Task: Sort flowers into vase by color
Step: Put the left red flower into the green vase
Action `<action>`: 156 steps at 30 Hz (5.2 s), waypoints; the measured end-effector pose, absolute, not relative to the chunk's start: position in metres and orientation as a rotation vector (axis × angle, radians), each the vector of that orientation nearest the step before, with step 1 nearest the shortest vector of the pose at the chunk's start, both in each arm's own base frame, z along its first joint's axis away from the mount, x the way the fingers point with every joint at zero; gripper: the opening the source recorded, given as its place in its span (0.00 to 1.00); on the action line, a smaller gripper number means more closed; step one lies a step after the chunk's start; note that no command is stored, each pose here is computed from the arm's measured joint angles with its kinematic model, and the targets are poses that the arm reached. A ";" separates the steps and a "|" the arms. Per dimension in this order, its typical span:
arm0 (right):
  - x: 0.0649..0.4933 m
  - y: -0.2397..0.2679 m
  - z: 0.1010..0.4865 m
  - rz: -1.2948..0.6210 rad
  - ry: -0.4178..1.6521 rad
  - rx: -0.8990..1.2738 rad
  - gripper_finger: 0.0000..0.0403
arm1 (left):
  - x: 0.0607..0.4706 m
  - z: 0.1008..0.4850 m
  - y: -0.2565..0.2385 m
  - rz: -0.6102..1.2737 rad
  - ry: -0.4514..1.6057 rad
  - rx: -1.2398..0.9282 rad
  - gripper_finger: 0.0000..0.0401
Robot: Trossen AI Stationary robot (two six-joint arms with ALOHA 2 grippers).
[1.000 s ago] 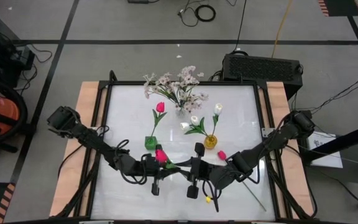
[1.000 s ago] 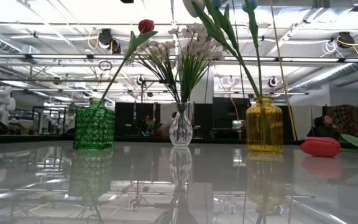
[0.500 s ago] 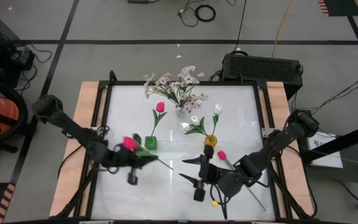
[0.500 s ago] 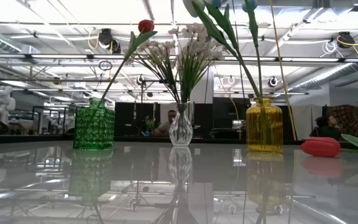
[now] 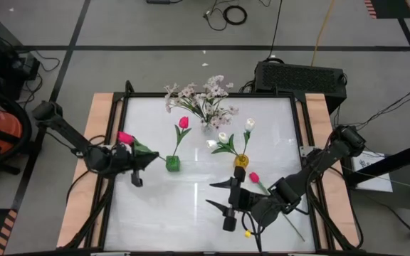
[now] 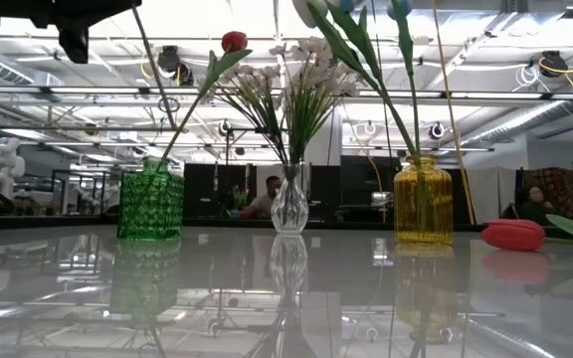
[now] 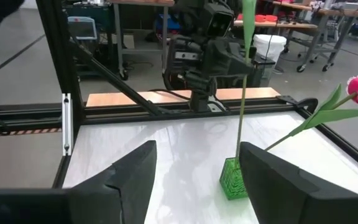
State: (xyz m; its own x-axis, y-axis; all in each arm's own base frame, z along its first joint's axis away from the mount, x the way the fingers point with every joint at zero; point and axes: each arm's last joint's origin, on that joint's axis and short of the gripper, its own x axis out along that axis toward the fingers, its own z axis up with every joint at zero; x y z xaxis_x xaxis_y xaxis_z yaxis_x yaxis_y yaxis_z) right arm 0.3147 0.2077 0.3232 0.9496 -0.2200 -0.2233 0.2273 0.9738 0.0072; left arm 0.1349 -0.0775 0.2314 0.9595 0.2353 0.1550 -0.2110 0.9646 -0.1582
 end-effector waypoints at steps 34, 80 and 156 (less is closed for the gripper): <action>0.316 0.206 0.322 -0.231 0.235 0.016 0.55 | 0.119 0.219 -0.052 0.328 -0.037 -0.105 0.03; 0.207 0.203 0.177 -0.484 1.263 0.362 0.55 | 0.106 0.185 -0.058 0.268 0.202 -0.289 0.74; 0.160 0.246 0.160 -0.453 1.177 0.611 0.55 | 0.137 0.200 -0.030 0.429 0.072 -0.203 0.03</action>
State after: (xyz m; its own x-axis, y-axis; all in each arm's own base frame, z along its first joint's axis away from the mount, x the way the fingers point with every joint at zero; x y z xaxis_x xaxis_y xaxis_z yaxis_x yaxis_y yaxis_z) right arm 0.1596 0.2456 0.1603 0.3267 -0.0145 -0.9450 0.6233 0.7549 0.2039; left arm 0.1373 -0.0300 0.2001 0.9073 0.4053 -0.1123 -0.4197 0.8897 -0.1797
